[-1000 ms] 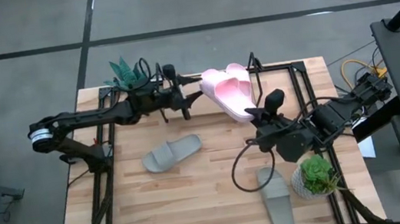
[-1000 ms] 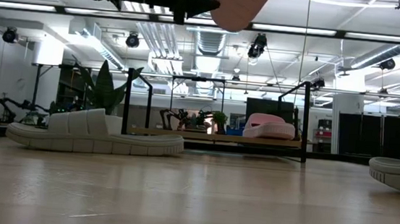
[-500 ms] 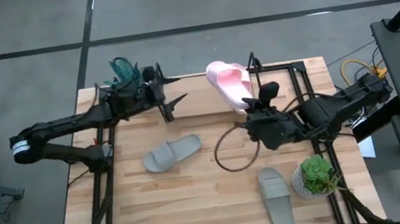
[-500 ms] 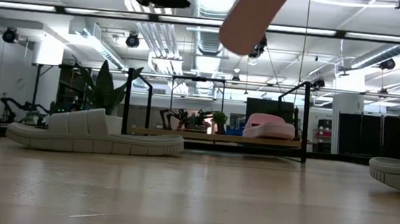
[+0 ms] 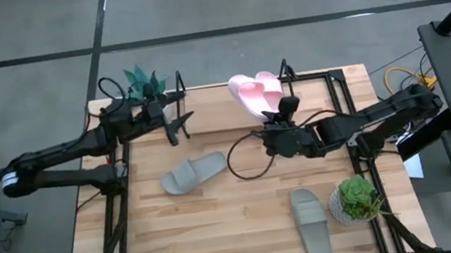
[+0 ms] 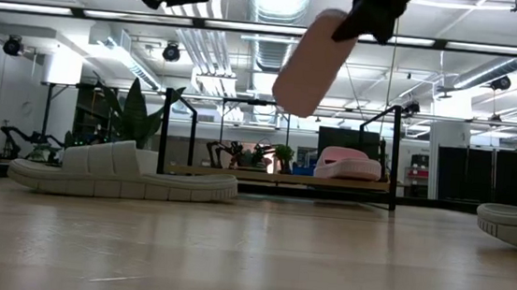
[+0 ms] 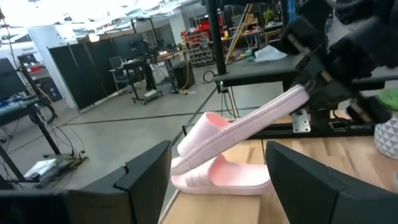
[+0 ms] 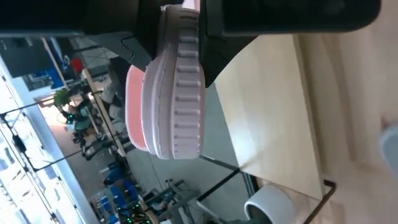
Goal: Pick and place slides into the shelf
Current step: Put the pink slide on the shelf
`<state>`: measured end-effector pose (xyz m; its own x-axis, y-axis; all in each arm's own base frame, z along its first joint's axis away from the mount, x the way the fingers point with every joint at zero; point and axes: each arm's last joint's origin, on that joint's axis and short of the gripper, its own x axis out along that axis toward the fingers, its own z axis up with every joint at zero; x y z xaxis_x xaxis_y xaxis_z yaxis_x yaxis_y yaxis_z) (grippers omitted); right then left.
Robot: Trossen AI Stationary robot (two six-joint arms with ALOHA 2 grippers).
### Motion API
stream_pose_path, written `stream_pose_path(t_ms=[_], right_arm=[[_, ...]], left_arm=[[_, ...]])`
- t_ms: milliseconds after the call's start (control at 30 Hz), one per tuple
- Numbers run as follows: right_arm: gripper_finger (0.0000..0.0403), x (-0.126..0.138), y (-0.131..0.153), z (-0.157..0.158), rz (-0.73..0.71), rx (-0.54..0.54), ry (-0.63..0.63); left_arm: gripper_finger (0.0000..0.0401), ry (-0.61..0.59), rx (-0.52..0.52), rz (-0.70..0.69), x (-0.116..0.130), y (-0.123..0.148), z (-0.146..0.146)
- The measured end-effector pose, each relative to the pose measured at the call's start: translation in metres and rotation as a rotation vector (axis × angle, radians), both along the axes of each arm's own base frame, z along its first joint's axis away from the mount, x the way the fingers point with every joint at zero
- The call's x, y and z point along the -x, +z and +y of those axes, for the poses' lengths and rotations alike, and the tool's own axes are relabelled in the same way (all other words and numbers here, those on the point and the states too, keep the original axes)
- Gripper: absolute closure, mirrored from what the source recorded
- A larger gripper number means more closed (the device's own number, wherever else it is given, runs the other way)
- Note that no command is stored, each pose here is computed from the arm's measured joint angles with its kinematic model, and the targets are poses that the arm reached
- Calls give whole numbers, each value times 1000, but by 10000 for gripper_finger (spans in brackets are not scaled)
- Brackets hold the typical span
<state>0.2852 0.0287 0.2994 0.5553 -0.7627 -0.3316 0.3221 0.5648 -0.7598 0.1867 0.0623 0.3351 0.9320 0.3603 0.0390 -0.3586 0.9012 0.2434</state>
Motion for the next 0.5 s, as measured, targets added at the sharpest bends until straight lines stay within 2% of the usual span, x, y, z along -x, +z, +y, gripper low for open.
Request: stream_pose_path(t_ms=[300,500], right_arm=[[354,-4,-39,-14,-54,39,-19],[354,-21,-68,-18,54,70,-53]], left_arm=[[157,3,9,7,1,-6,0],[157,7,18,35,-4,-11,2]])
